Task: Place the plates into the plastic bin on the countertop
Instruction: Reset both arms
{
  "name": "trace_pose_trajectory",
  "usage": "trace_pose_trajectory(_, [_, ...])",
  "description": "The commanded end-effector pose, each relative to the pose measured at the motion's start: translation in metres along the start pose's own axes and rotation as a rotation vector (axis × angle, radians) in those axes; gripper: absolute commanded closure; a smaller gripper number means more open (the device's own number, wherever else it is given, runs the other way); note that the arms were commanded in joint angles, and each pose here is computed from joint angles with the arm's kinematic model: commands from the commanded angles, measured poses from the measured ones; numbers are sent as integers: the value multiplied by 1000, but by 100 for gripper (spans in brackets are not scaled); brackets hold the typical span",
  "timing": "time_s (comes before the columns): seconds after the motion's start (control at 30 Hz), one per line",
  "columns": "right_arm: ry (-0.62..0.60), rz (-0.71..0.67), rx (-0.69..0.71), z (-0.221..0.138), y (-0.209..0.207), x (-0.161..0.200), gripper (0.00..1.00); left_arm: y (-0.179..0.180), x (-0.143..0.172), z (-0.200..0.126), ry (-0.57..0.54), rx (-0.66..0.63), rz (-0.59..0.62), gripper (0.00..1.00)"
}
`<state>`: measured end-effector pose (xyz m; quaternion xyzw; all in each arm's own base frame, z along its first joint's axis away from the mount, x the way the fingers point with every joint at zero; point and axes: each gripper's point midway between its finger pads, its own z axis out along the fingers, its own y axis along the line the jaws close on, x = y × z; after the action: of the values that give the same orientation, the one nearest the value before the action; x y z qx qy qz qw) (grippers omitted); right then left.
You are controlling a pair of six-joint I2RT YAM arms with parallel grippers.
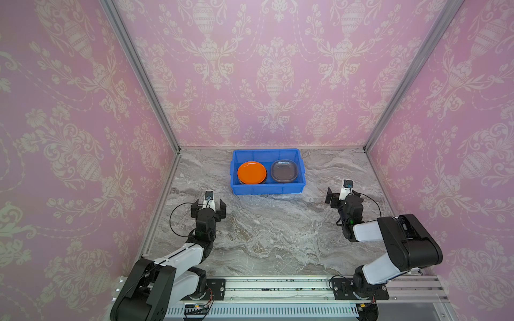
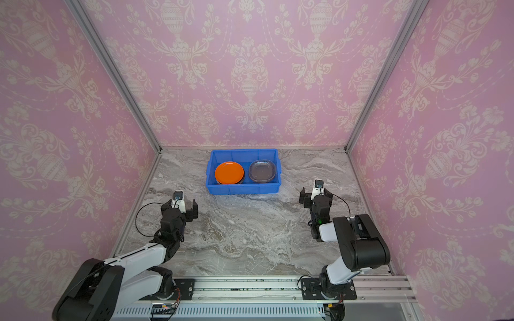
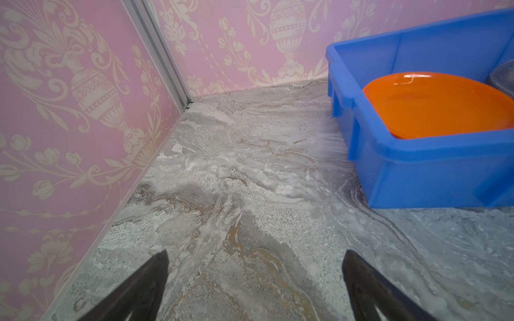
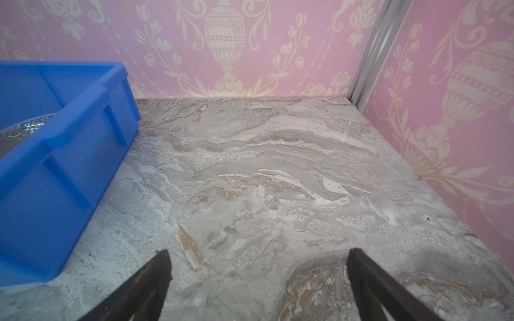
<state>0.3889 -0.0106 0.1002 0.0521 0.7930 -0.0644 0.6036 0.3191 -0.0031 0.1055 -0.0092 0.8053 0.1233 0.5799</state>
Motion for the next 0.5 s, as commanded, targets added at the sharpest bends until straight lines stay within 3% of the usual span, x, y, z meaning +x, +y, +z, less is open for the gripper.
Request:
trace_pose_trajectory(0.0, [7,5,-12,-1,2,1,0,14,-17,-3,-75,-67,-52,1])
trace_pose_trajectory(0.33, [5,-2,-15,-2,3,0,0,16,-20,47,-106,-51,-65,1])
trace_pose_trajectory(0.47, [-1,-4,-21,-2,5,0,0,27,5,73,-19,-58,-145,1])
